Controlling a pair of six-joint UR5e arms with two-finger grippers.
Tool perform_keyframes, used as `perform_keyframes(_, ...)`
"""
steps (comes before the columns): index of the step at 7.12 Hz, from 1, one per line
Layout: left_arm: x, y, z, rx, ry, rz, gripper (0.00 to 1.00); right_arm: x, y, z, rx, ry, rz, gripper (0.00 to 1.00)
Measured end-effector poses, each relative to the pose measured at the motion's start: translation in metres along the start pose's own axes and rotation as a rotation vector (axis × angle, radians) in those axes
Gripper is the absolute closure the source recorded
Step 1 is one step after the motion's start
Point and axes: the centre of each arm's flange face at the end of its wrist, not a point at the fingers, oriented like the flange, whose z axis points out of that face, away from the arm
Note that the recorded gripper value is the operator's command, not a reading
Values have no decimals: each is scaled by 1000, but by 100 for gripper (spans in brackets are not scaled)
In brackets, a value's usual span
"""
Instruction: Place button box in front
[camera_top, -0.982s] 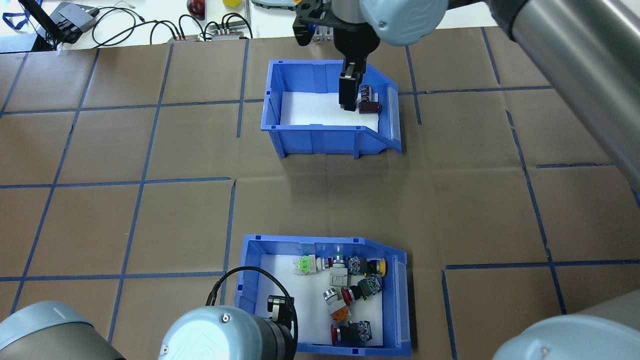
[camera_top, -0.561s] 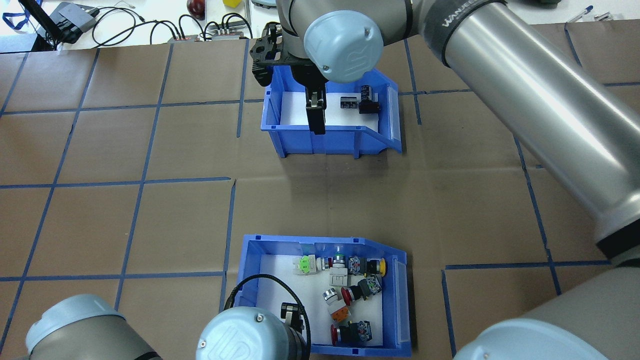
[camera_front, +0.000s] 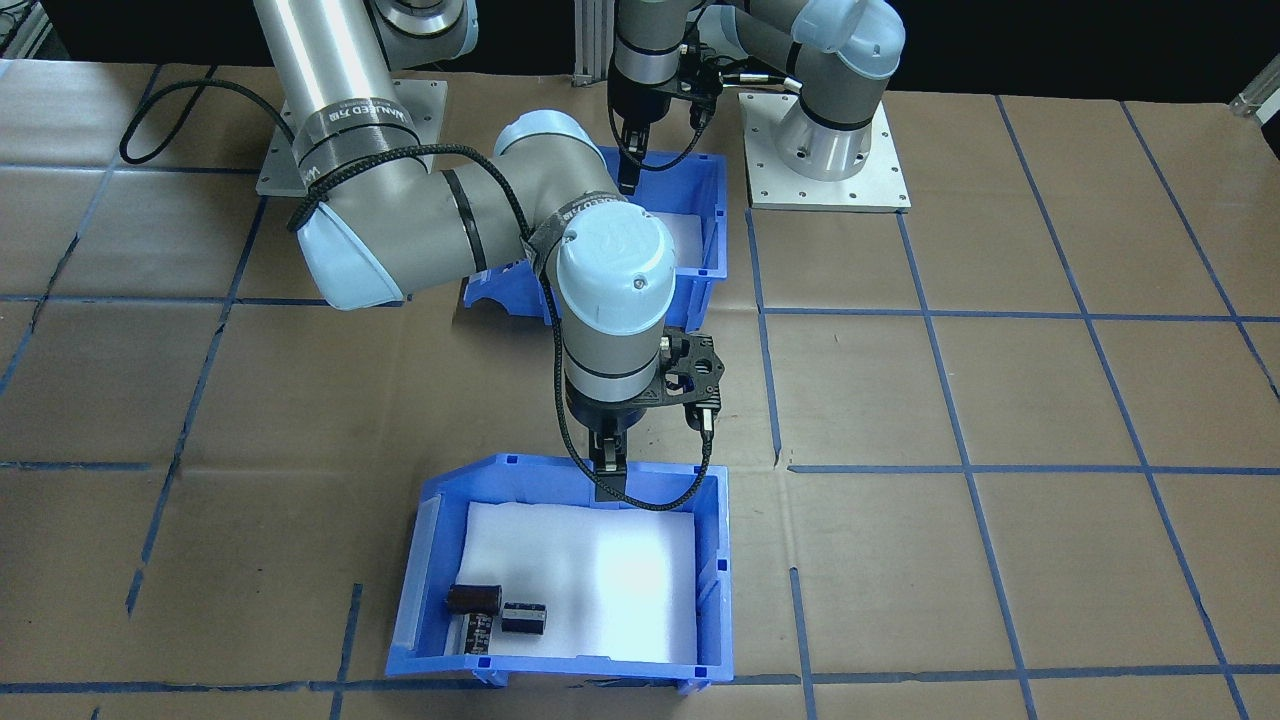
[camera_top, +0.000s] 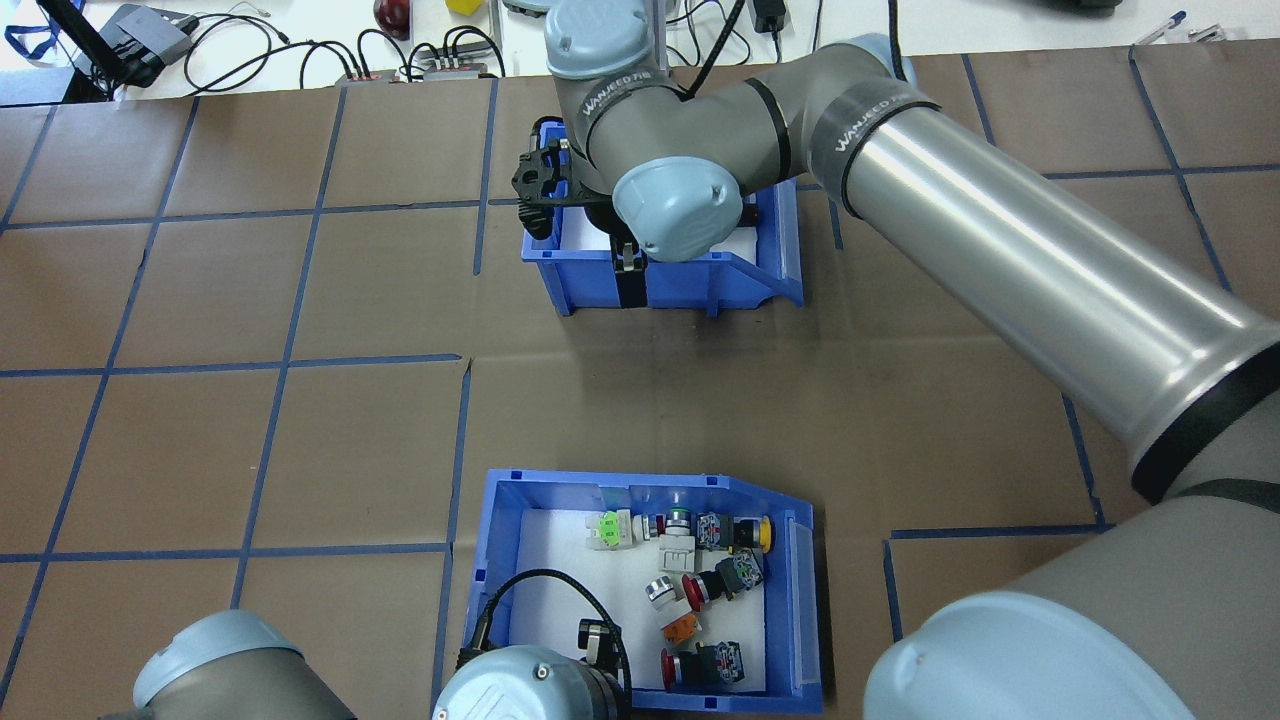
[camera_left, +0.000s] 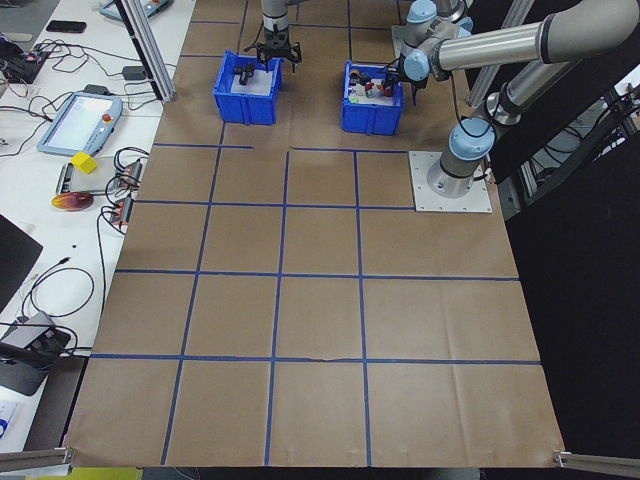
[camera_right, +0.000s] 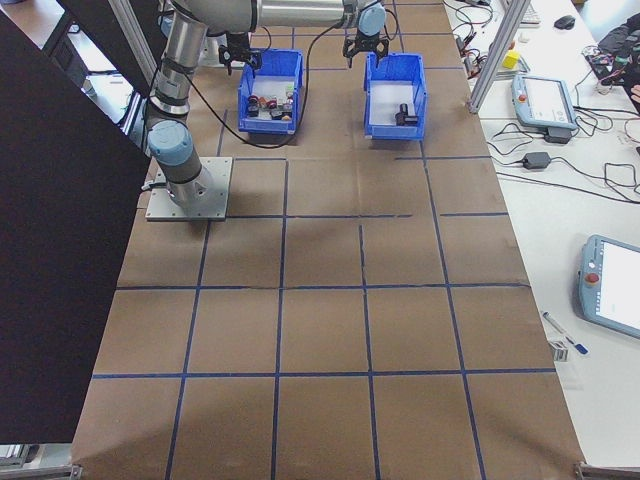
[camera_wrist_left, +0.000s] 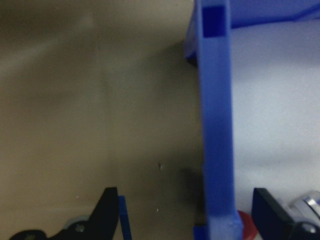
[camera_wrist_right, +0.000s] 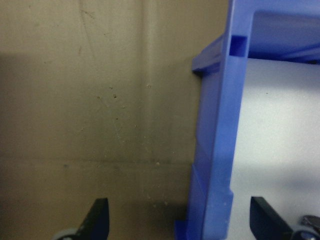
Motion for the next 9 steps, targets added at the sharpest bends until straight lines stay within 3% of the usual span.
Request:
perform_keyframes(1, -1, -1, 3, -9, 18, 1, 79, -4, 1, 14, 4, 11, 2, 8)
perform_keyframes(2, -2, -2, 3, -13, 27, 1, 98, -5, 1, 22, 4, 13, 3, 29)
perform_keyframes(3, -2, -1, 3, -23, 27, -5, 100, -4, 1, 27, 3, 12, 5, 59)
perform_keyframes(4, -3, 1, -1, -47, 27, -14, 100, -2, 1, 28, 0, 15, 5, 80)
perform_keyframes(5, -2, 4, -10, -75, 38, -22, 100, 0, 2, 25, -7, 32, 4, 89)
perform_keyframes(6, 4, 8, -25, -85, 51, -24, 100, 3, 4, 20, -16, 63, 4, 91)
perform_keyframes(9, 40, 7, -67, -51, 50, -21, 100, 17, 20, -12, -39, 168, 24, 92)
